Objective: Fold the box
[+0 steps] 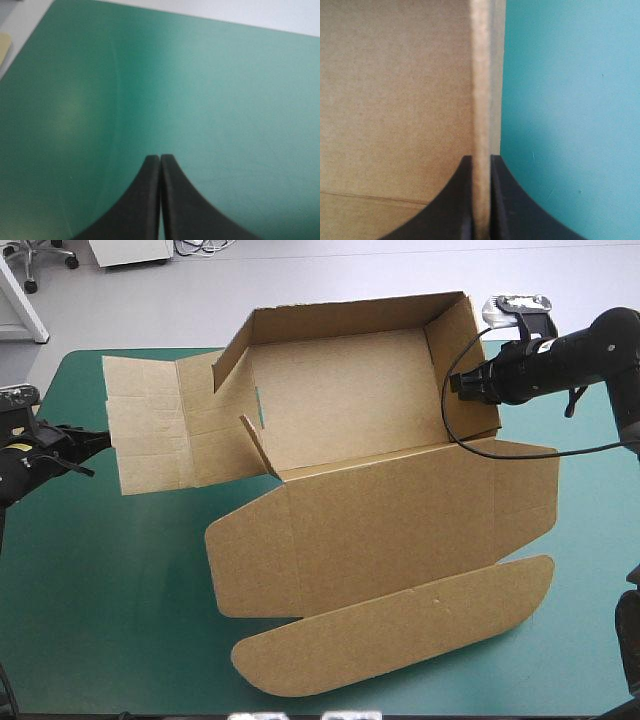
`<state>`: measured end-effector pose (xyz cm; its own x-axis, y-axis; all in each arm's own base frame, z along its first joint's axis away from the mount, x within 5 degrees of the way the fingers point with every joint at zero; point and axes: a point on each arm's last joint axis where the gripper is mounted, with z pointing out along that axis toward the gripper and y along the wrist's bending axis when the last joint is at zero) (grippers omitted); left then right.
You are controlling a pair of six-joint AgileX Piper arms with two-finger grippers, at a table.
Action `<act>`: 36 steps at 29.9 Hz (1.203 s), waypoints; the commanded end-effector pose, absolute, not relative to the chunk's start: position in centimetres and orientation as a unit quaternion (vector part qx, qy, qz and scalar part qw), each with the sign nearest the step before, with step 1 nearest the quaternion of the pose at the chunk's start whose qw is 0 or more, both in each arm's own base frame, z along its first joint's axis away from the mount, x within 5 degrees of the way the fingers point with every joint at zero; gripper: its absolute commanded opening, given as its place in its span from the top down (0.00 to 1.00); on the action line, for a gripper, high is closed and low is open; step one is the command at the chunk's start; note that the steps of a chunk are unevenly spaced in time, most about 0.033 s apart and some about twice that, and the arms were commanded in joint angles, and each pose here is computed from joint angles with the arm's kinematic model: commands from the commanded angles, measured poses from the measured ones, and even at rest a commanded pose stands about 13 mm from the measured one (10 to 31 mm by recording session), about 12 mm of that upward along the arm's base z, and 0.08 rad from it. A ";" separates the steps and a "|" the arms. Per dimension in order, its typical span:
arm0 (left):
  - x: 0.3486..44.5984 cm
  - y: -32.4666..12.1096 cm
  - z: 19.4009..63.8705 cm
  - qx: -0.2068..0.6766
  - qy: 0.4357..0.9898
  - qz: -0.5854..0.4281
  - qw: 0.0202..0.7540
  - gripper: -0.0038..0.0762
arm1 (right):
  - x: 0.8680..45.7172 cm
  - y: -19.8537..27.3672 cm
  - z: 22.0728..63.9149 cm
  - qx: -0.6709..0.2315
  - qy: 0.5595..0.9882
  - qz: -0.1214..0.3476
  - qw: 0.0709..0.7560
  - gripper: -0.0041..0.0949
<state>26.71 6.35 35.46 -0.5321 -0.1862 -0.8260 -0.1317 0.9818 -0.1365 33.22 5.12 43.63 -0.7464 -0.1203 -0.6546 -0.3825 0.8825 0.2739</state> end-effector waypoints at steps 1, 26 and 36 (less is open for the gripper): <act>27.6 6.4 36.1 -0.102 0.864 -0.052 0.490 0.96 | 31.0 5.6 46.8 -0.147 0.885 0.238 0.372 0.98; 28.8 -1.3 35.5 0.072 0.830 -0.332 0.443 0.96 | 30.2 7.5 47.3 -0.179 0.871 0.263 0.373 0.98; 27.9 -2.5 36.3 0.096 0.802 -0.415 0.419 0.96 | 31.0 7.2 46.5 -0.170 0.883 0.242 0.363 0.98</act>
